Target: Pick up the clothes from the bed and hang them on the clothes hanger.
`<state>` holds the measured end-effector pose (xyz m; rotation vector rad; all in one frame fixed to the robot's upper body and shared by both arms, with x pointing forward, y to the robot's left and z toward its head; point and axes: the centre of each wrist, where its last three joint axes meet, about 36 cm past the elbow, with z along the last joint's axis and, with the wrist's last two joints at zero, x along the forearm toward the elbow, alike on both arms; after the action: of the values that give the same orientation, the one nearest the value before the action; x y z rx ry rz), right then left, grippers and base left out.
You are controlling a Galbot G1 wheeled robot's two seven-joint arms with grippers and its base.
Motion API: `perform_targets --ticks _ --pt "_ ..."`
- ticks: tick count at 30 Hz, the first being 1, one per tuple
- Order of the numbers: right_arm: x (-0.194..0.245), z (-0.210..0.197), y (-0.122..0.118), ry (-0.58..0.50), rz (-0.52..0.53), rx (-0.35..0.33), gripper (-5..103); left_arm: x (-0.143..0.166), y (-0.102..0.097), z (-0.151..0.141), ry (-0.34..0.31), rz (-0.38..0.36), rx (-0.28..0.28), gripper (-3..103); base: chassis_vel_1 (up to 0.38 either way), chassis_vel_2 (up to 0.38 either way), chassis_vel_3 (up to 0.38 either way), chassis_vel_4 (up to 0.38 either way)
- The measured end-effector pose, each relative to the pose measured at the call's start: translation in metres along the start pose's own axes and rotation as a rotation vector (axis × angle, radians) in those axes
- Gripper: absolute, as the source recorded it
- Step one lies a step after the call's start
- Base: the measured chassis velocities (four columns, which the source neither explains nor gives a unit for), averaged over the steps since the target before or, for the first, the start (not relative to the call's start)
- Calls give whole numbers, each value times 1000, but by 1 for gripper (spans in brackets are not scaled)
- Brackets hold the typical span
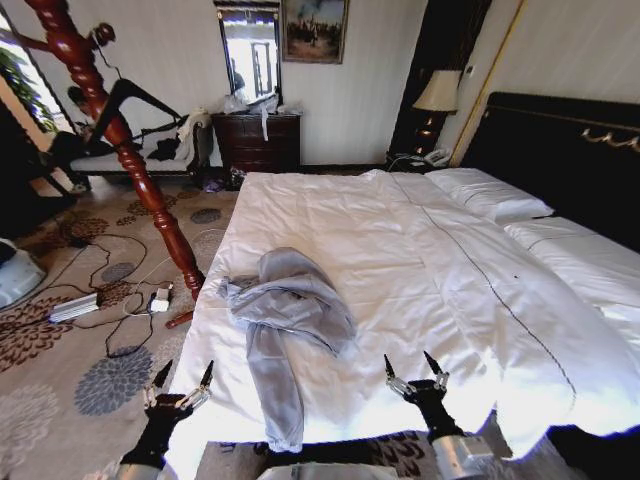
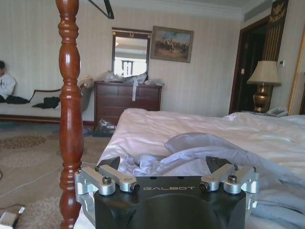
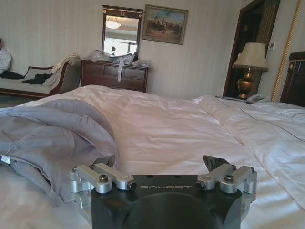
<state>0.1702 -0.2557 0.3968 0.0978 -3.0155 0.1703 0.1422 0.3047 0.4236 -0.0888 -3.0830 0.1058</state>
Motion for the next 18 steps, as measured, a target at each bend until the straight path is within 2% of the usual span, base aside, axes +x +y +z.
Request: perform_targets --ticks 7,18 --pt "0 -1 0 -4 -2 5 100 -2 2 0 -22 -5 -42 100 0 0 0 0" --pt "2 0 0 -1 -13 15 100 2 3 5 -12 -10 -47 100 0 0 0 0"
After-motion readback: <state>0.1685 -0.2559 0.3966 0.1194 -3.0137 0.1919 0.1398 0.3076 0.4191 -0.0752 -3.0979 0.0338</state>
